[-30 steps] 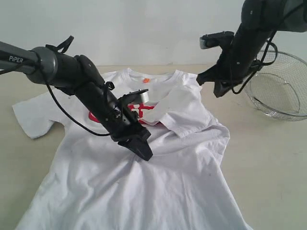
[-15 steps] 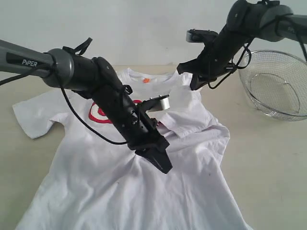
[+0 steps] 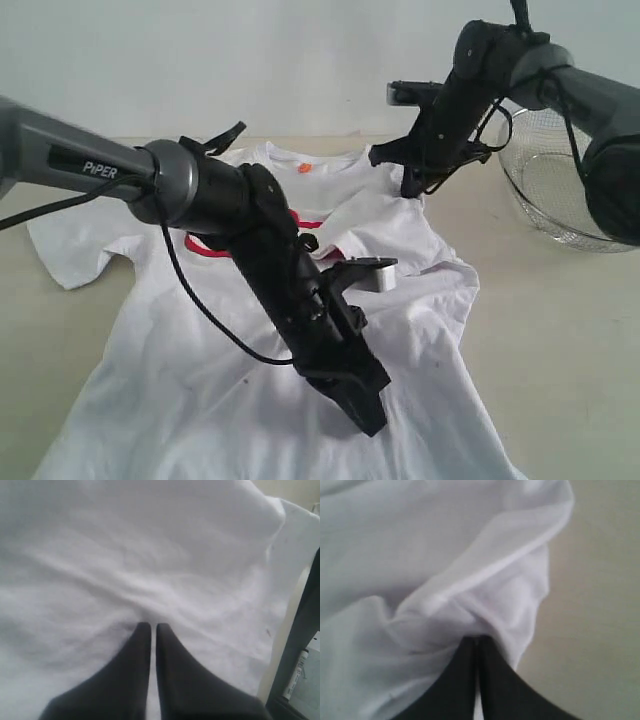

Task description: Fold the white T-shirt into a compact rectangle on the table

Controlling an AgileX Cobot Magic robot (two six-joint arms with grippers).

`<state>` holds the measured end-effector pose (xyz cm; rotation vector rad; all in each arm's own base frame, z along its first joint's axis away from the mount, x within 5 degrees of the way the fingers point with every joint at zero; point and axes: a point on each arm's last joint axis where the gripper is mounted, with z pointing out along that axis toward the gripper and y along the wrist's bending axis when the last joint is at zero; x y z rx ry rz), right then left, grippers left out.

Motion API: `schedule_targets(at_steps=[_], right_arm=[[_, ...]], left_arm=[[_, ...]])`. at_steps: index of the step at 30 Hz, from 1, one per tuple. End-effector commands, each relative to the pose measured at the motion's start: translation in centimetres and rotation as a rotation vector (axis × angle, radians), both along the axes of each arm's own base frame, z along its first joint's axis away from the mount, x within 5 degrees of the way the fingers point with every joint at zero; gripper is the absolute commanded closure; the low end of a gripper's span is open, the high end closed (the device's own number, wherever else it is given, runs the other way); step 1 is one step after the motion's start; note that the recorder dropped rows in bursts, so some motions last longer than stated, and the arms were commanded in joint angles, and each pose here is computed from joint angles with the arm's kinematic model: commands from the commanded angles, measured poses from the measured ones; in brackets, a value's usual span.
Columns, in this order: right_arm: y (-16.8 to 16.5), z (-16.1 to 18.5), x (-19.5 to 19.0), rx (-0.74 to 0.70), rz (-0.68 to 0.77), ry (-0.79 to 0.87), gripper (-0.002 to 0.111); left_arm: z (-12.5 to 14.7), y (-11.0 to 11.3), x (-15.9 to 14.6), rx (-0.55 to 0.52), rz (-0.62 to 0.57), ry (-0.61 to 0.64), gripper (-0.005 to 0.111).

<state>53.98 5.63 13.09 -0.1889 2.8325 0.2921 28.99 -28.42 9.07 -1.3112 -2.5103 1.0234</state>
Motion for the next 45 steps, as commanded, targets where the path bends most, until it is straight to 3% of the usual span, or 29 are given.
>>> schedule_targets(at_steps=[1,10,14,19,21,22,24,33,40,45], right_arm=[[-1.3,-0.6,-0.2,-0.139,-0.019,0.036,0.108],[-3.2,0.2,0.9,-0.141,-0.085,-0.064,0.108],[-3.8,2.1,1.2,-0.169,-0.081,-0.14,0.108],[-2.0,10.4,-0.2,-0.003,0.037,-0.273,0.108],[-1.7,12.5,-1.1,0.015,0.097,-0.283,0.108],[-1.6,13.1,-1.6,0.017,0.109,-0.262,0.108],[-1.5,13.4,-2.0,0.022,0.127,-0.24,0.108],[0.3,11.5,-3.2,0.235,0.198,-0.152,0.108],[2.0,8.8,-6.7,0.297,0.306,-0.017,0.108],[4.9,8.0,-10.6,0.418,0.442,0.031,0.108]], left_arm=[[-0.1,-0.3,-0.9,0.03,-0.024,0.012,0.102],[-1.3,0.4,-2.7,0.068,-0.034,0.087,0.102],[-0.5,-0.2,-2.9,-0.02,-0.043,0.122,0.102],[6.2,0.1,-2.2,-0.125,-0.063,-0.036,0.102],[8.6,1.7,-1.3,-0.044,-0.036,-0.186,0.102],[9.6,3.5,-0.5,0.055,0.016,-0.301,0.102],[10.6,7.6,0.9,0.19,0.139,-0.418,0.102],[11.1,21.6,6.3,0.237,0.673,-0.516,0.102],[10.4,31.4,8.9,0.114,0.999,-0.549,0.102],[8.9,37.1,10.4,-0.079,1.226,-0.432,0.102]])
